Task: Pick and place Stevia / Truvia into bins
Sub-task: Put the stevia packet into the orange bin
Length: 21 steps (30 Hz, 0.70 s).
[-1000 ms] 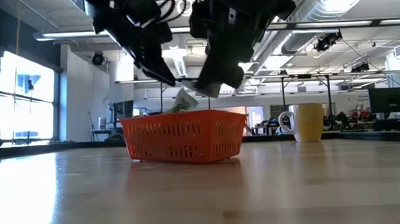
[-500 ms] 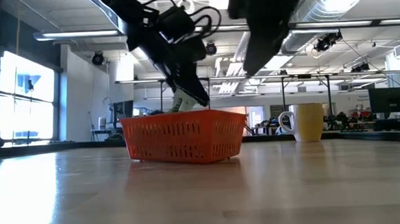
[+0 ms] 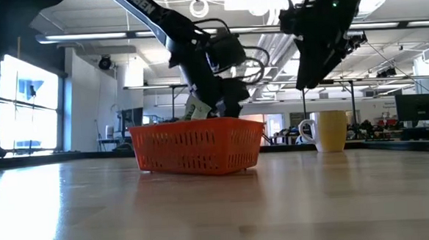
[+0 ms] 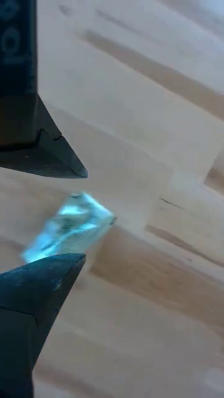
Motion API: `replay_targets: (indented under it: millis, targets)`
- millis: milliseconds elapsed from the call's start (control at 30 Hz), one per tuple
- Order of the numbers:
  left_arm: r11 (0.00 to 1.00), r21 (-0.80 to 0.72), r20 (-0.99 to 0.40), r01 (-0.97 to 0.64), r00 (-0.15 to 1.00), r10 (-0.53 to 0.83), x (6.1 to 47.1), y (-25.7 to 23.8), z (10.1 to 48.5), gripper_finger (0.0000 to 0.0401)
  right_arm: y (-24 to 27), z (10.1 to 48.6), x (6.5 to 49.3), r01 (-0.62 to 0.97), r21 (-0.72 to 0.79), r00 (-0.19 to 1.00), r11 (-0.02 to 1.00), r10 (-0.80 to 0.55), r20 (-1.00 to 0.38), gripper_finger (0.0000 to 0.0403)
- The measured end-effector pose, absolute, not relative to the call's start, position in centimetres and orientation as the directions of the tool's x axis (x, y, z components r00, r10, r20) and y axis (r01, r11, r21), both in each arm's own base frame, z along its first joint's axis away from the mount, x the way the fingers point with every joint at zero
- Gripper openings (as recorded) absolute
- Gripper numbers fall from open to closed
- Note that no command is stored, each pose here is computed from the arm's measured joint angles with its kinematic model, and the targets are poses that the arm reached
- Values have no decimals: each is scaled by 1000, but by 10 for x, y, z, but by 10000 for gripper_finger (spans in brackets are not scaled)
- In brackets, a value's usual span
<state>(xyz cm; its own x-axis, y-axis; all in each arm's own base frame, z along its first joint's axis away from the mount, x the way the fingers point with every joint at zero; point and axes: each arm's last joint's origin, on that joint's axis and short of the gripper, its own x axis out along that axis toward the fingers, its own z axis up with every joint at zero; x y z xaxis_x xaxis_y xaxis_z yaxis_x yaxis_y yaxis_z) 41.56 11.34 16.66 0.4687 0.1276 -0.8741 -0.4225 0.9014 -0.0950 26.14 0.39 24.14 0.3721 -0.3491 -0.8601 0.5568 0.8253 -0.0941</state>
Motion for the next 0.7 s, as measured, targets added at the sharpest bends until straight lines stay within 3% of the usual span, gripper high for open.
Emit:
replay_targets:
  millis: [200,300,433,600,700]
  targets:
    - [906,-71,-901,-417,416,120,421,107,146,238,9,230,258,554,-88,372,828,-341,-863,355]
    - [917,-34,-917,-397,378,130,421,104,140,218,10,231,259,548,-99,380,831,-353,-855,355]
    - [934,21,-933,-357,329,147,416,104,138,152,11,231,259,547,-107,381,831,-360,-851,355]
    - [945,81,-953,-318,254,168,404,109,146,36,14,234,257,532,-105,396,840,-356,-847,353]
    - [942,130,-966,-310,176,191,391,112,155,22,16,240,253,531,-104,413,841,-365,-835,345]
